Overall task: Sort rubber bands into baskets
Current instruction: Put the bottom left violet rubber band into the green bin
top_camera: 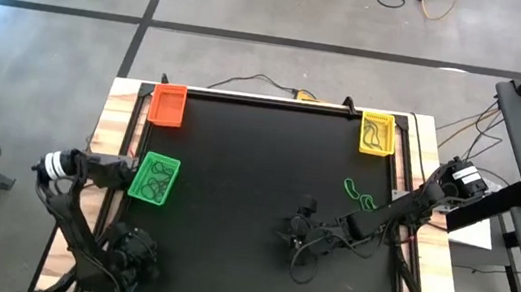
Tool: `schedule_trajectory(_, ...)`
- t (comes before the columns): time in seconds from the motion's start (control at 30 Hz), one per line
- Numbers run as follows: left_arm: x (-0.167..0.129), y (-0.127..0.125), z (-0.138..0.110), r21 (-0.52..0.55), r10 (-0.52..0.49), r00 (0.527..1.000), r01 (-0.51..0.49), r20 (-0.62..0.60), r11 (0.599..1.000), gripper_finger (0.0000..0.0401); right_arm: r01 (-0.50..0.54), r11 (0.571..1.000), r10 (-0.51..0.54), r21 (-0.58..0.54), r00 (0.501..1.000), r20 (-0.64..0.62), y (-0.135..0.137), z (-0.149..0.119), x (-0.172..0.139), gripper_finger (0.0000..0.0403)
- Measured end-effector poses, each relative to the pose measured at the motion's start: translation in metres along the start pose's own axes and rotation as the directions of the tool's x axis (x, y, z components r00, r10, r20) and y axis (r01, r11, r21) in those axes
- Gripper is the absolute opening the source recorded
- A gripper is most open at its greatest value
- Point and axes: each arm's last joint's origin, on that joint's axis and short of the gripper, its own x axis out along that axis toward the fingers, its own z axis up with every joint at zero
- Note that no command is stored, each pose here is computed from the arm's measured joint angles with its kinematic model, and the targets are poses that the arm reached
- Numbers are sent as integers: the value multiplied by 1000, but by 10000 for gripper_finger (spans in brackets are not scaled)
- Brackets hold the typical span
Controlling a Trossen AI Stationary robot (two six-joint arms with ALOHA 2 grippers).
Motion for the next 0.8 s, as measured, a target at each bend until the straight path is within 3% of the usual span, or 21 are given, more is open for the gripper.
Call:
schedule_trajectory(0.23, 10, -1, -5, -43, 57, 998, -57, 3, 997, 184, 5, 1000, -5, 3, 1000, 9, -2, 1, 1, 199)
schedule_trajectory(0.33, 14, 0, -4, -117, 74, 997, -75, -7, 990, 172, 4, 1000, -5, 3, 1000, 8, -2, 1, 1, 199)
schedule_trajectory(0.43, 17, 2, -3, -177, 93, 996, -94, -14, 980, 137, 4, 1000, -4, 10, 1000, 8, -2, 1, 1, 199)
schedule_trajectory(0.67, 19, 3, -3, -175, 103, 995, -103, -10, 979, 14, 4, 1000, -4, 8, 1000, 8, -2, 1, 1, 199)
schedule_trajectory(0.8, 20, 3, -1, -183, 108, 994, -109, -15, 977, 11, 4, 1000, -4, 4, 1000, 8, -2, 1, 1, 199)
